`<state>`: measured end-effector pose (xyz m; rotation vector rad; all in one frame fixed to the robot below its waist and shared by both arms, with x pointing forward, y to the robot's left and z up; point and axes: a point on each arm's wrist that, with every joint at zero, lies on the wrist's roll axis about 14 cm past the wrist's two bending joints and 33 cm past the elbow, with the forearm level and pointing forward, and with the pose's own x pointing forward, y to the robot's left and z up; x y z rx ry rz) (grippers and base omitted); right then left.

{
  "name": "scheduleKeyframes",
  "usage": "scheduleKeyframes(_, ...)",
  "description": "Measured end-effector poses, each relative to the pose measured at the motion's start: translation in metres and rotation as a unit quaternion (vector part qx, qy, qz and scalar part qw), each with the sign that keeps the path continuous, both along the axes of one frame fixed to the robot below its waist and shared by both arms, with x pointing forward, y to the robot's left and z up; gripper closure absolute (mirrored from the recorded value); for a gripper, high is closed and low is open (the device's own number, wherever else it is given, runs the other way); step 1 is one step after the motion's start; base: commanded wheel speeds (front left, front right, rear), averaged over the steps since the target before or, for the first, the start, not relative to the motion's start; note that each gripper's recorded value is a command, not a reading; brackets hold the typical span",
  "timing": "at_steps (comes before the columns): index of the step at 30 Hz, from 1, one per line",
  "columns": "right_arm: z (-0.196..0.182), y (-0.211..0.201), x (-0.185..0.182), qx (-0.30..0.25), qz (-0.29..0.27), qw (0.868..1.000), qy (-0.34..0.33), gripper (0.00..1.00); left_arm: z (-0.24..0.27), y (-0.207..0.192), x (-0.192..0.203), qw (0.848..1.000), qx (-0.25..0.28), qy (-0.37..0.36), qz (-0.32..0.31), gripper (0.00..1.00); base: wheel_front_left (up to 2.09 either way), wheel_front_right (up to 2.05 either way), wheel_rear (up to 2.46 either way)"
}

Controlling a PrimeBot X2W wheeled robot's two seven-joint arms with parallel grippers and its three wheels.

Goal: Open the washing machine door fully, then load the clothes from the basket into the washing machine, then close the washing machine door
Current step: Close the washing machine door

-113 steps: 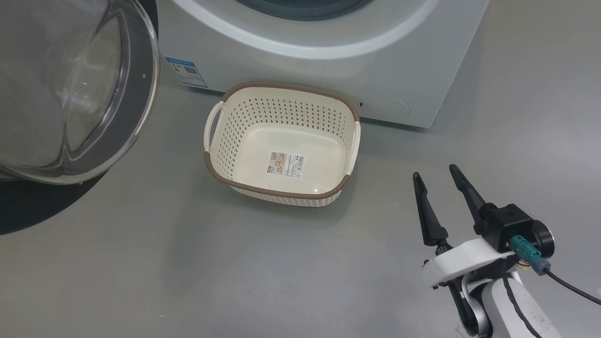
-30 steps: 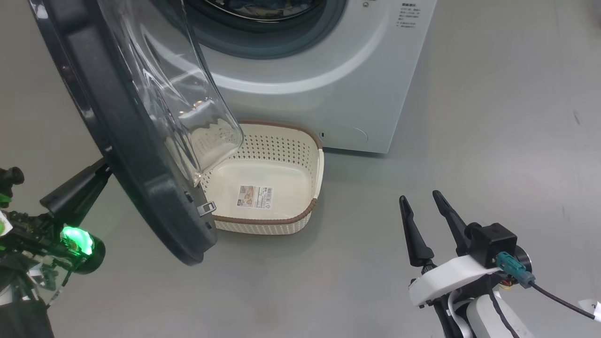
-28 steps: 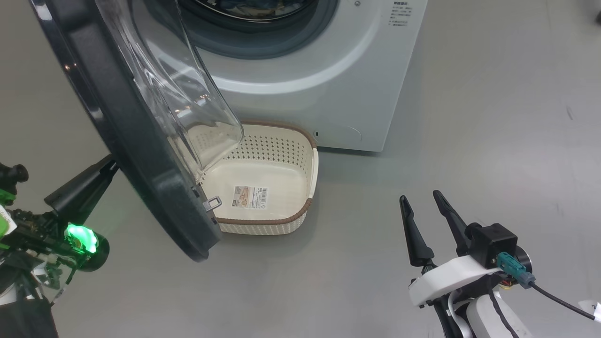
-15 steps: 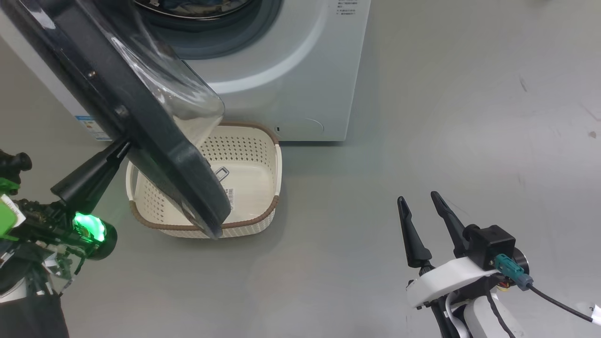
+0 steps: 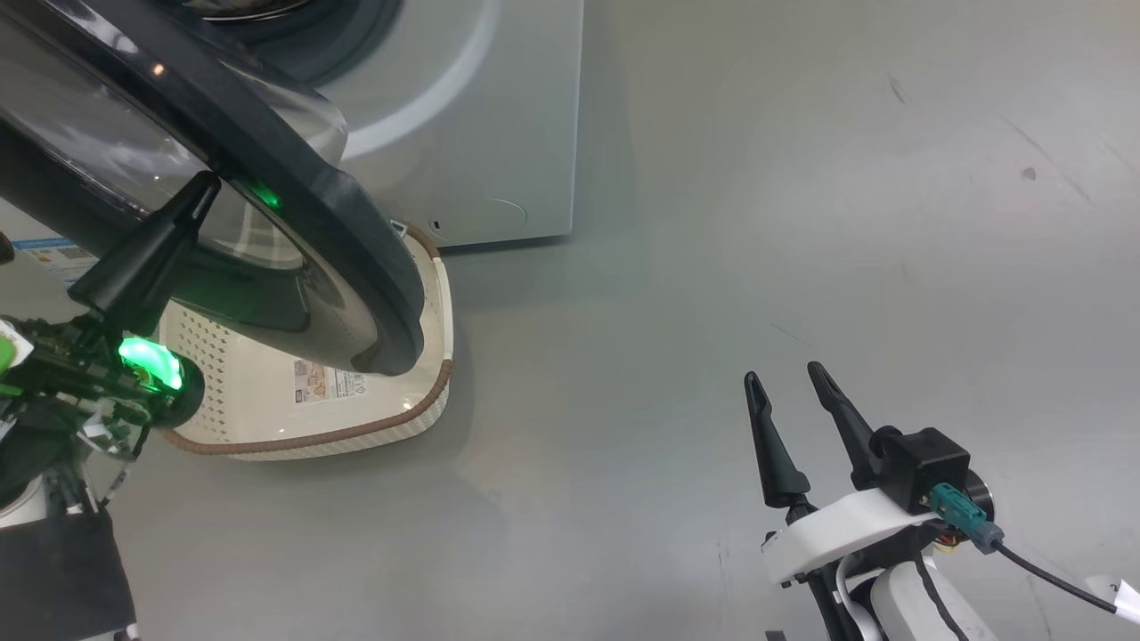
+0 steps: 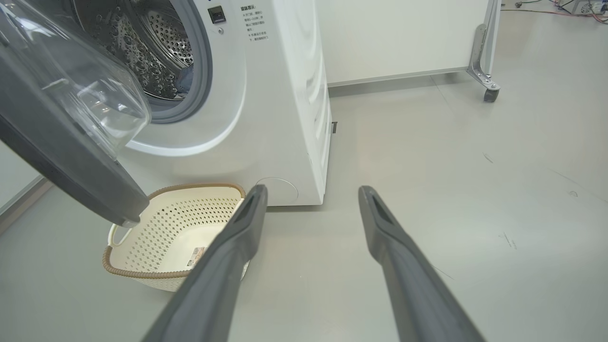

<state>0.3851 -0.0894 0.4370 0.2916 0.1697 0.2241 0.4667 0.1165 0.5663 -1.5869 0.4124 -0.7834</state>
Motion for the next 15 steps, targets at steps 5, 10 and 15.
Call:
scheduleKeyframes(5,-0.007,-0.011,-0.001,-0.003,-0.019,1.000,0.013,0.00,0.000,-0.013,0.021,1.000,-0.008,-0.002,0.007,1.00,0.00,0.00,0.00)
scheduleKeyframes(10,-0.014,-0.022,-0.001,-0.007,-0.035,0.999,0.023,0.00,-0.003,-0.025,0.040,1.000,-0.016,0.004,0.010,1.00,0.00,0.00,0.00)
scheduleKeyframes(15,-0.018,-0.031,0.000,-0.011,-0.052,0.998,0.030,0.00,-0.017,-0.040,0.048,1.000,-0.018,0.025,0.000,1.00,0.00,0.00,0.00)
